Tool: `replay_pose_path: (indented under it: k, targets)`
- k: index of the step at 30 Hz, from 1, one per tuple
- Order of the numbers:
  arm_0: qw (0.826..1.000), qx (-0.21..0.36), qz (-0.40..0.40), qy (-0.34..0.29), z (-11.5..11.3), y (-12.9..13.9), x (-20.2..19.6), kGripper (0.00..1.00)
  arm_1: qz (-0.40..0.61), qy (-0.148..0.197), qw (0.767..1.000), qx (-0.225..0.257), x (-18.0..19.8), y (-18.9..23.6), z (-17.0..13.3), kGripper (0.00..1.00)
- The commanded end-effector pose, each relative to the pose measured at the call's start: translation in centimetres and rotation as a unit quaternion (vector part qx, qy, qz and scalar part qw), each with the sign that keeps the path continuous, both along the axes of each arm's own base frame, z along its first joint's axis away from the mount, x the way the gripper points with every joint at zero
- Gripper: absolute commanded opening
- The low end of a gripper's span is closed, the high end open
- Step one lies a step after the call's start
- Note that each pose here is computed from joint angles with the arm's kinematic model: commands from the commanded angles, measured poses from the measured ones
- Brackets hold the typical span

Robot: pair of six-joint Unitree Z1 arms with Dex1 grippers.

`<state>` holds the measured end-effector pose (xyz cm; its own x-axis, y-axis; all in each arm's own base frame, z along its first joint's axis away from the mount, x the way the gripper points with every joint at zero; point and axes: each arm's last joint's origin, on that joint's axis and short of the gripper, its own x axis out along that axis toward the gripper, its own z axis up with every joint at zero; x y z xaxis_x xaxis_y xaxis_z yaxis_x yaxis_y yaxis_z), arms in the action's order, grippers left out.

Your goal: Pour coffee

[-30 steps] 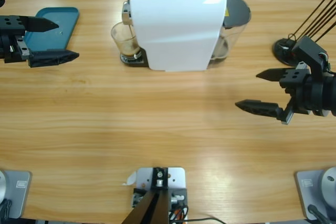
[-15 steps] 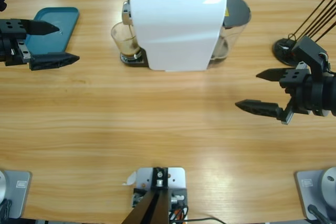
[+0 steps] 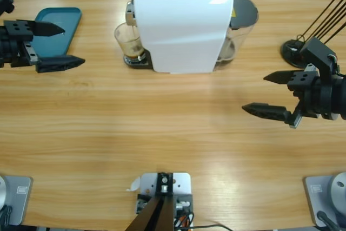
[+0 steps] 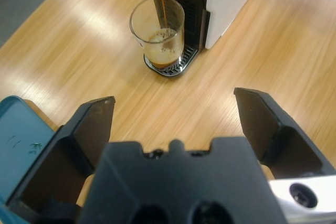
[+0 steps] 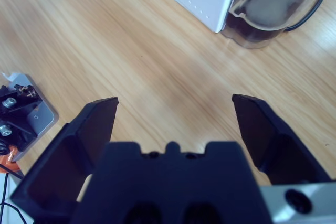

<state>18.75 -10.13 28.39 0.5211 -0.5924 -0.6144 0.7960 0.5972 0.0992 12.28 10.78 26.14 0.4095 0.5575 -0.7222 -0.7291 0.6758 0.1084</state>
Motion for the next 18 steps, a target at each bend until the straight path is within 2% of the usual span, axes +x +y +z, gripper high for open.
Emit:
replay_pose_path:
  k: [1, 9, 14, 18]
  targets:
    - [0.999, 0.041, -0.026, 0.022, -2.3, -1.4, 3.0, 0.991, 0.008, 0.02, 1.0, -0.008, -0.1, 0.2, -1.1, 1.0]
    - [0.997, 0.027, -0.066, 0.033, -3.4, -2.2, 6.0, 0.991, 0.008, 0.024, 1.0, -0.011, 0.1, 0.4, -1.2, 1.0]
    - [0.996, 0.034, -0.077, 0.031, -4.5, -2.5, 6.8, 0.991, 0.012, 0.026, 1.0, -0.009, 0.1, 0.4, -1.2, 1.0]
    - [0.996, 0.033, -0.077, 0.027, -4.4, -2.5, 6.9, 0.991, 0.012, 0.031, 0.999, -0.013, 0.3, 0.6, -1.4, 1.0]
